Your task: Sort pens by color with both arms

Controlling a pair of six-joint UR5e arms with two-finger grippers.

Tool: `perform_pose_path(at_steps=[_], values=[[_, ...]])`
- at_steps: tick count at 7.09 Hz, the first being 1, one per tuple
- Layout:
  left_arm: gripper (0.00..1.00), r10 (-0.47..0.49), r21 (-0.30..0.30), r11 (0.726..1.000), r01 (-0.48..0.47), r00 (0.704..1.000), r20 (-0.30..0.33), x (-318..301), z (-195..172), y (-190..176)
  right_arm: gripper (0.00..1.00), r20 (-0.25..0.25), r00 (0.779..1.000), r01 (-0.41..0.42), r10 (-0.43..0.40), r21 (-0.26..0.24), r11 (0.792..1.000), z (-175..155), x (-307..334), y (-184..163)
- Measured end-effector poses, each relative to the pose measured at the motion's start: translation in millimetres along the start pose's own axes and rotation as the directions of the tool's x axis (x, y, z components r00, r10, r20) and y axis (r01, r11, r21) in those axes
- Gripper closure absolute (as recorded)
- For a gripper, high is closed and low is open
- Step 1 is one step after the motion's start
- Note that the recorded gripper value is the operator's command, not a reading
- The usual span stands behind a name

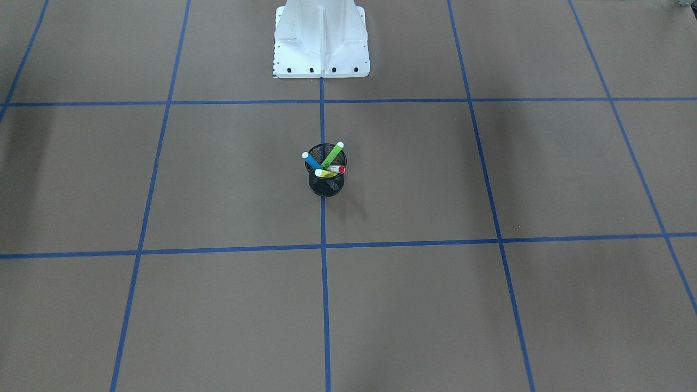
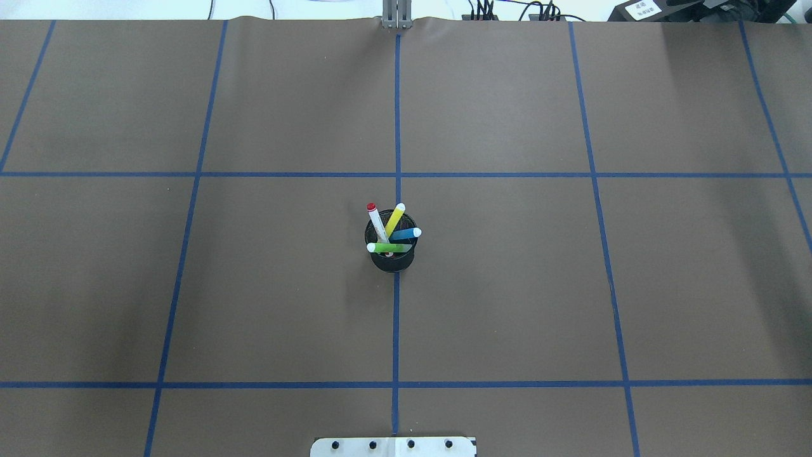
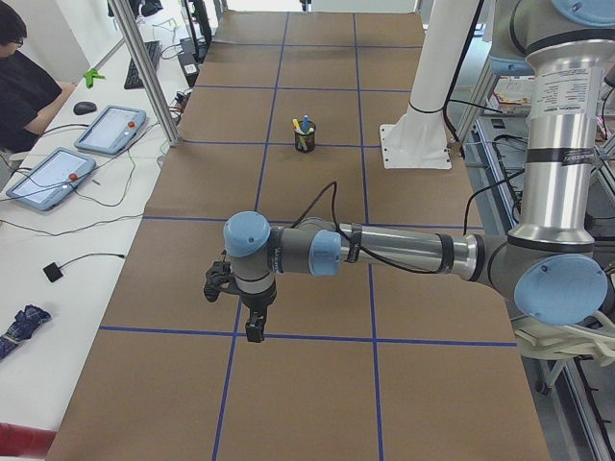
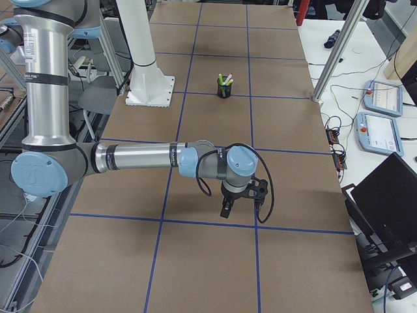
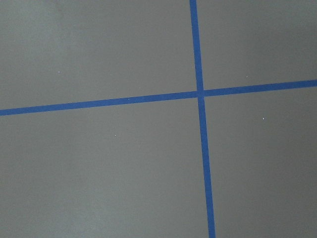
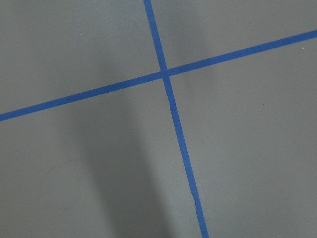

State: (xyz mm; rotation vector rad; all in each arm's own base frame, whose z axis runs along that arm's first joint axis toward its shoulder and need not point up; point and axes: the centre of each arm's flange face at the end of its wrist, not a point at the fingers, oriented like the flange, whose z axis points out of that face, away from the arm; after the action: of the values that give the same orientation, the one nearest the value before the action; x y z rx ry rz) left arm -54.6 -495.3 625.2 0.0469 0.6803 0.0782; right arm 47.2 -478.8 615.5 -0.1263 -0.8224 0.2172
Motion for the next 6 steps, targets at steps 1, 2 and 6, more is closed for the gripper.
perform_pose_path(at_steps=[1, 2, 6], values=[[0.0, 0.003, 0.004, 1.0, -0.003, 1.0, 0.001, 2.6, -2.9, -4.2, 0.0, 0.005, 1.0, 0.02, -0.02, 0.019, 1.0, -9.4, -12.7, -7.6], [0.0, 0.006, 0.006, 1.0, -0.006, 1.0, 0.002, 10.9, -12.4, -17.2, 0.0, 0.013, 0.999, 0.049, -0.05, 0.046, 0.998, -23.9, -32.1, -18.5], [0.0, 0.083, 0.037, 0.996, -0.081, 0.995, -0.051, 112.3, -71.4, -83.9, 0.0, 0.036, 0.988, 0.148, -0.152, 0.085, 0.985, -70.8, -171.8, -58.7]])
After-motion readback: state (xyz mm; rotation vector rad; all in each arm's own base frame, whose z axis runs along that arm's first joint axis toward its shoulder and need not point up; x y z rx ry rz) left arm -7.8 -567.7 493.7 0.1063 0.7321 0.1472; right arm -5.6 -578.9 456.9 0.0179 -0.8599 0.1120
